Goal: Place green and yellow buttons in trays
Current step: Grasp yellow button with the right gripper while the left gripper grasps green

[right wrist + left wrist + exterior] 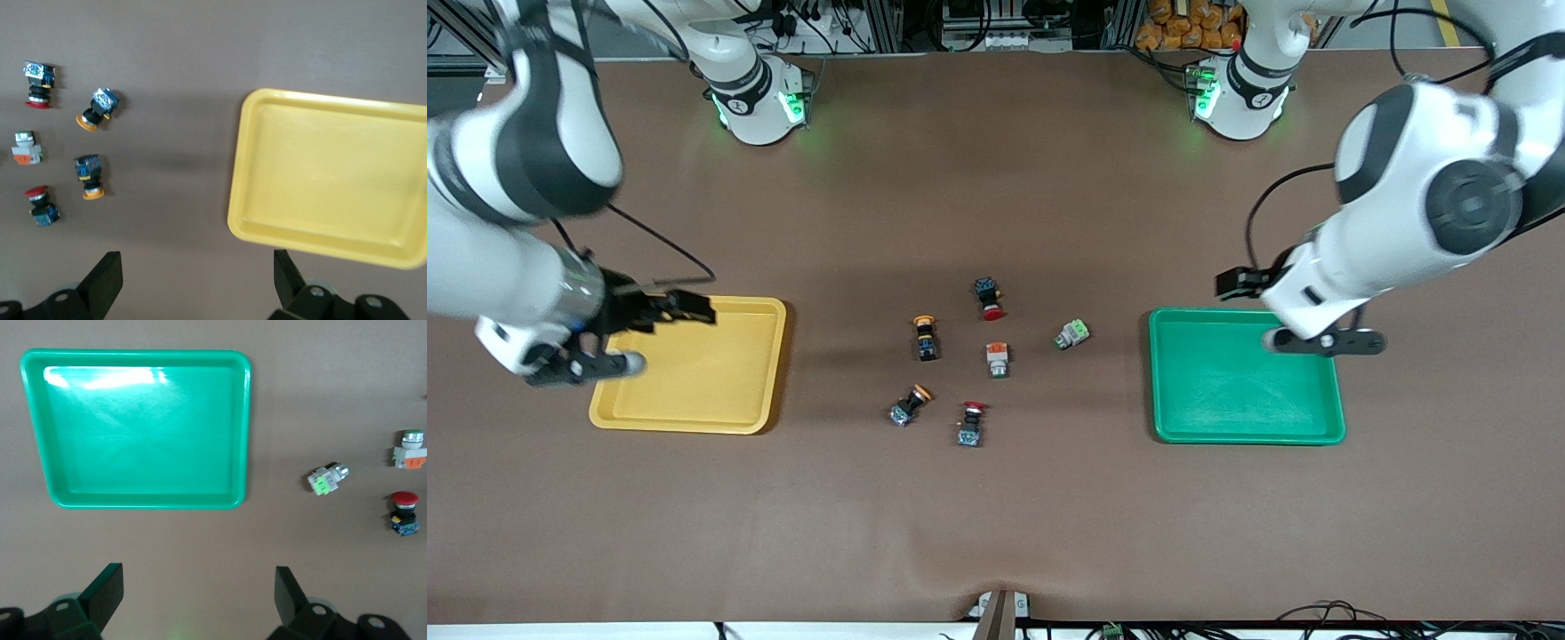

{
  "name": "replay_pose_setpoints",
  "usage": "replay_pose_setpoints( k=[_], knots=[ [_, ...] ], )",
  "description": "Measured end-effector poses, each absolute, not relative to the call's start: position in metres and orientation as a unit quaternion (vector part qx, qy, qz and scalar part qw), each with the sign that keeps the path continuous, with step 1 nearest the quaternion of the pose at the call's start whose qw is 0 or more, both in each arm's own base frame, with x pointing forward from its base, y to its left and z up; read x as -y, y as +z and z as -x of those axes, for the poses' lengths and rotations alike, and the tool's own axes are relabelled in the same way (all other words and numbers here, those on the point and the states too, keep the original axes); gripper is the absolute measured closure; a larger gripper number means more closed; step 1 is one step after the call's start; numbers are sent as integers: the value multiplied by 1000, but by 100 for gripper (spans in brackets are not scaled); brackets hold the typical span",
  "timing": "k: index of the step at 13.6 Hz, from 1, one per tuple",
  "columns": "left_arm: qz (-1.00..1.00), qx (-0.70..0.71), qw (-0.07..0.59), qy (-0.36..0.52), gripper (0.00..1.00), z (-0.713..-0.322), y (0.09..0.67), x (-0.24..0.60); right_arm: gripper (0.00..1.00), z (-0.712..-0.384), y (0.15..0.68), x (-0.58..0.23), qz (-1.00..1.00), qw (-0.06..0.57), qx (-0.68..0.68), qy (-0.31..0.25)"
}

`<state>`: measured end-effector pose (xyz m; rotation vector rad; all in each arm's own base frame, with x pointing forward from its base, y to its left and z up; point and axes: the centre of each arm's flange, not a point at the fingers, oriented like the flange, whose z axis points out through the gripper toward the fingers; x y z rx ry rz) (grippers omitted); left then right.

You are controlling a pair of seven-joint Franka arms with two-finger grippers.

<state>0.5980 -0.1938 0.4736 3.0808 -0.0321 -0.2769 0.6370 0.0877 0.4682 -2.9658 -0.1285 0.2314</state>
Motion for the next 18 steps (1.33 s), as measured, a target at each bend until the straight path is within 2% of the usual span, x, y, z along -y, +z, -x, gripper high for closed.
replay_pose_setpoints(
  k=[3,7,12,18],
  knots=[
    [-994,27,37,-104,0,-601,430,233,0,-644,437,-115,991,81,59,87],
    [-986,111,43,-118,0,-596,377,278,0,-645,360,-193,986,78,101,107],
    [-970,222,50,-81,0,-570,317,345,0,-642,322,-231,982,134,61,118],
    [-961,266,61,-31,0,-530,241,368,0,-601,243,-305,991,115,22,61]
  ],
)
